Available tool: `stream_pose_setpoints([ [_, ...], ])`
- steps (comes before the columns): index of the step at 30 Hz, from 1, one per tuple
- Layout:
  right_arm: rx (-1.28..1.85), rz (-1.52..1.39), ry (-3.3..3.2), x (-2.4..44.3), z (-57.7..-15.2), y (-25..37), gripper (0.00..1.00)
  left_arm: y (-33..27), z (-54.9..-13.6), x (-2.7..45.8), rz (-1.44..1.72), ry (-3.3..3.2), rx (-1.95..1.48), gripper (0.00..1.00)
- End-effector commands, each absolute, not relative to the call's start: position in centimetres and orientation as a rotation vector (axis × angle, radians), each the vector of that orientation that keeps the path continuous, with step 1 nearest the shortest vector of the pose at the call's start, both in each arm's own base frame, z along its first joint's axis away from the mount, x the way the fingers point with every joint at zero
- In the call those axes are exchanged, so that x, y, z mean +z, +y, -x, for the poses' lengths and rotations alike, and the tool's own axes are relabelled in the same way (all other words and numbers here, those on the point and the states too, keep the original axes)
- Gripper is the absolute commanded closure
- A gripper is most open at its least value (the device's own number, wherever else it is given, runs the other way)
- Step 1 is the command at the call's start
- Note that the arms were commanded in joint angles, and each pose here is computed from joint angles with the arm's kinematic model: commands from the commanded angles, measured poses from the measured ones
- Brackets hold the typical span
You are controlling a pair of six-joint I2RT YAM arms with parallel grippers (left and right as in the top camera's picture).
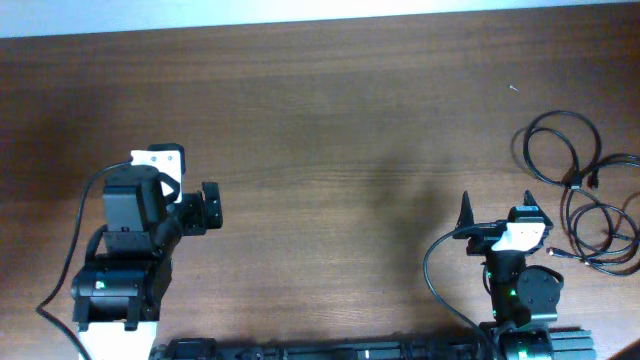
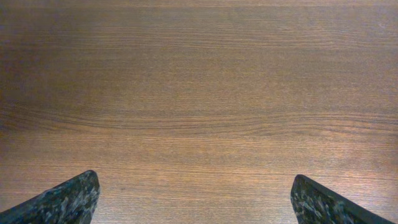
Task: Untangle cables
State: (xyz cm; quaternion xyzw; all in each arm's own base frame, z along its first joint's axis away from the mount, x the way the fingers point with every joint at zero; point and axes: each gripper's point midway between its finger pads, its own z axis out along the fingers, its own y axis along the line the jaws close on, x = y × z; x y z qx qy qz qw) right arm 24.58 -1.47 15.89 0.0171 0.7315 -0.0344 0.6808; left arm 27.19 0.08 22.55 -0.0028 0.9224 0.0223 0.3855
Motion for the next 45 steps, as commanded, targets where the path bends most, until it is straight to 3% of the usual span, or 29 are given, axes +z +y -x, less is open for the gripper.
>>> stream_pose_setpoints([
  [1,-0.085,-0.066,1.645,15.7,-24.5,-1.9,0.02,0.0,-27.1,22.2,0.001,2.356,0.052,0.01],
  [36,-0.081,-0.063,1.645,15.7,-24.5,-1.8,0.02,0.1,-27.0,22.5,0.001,2.345,0.052,0.01],
  [45,-0.081,-0.063,1.645,15.7,-24.5,-1.8,0.01,0.2,-22.6,22.0,-0.001,2.414,0.056,0.01],
])
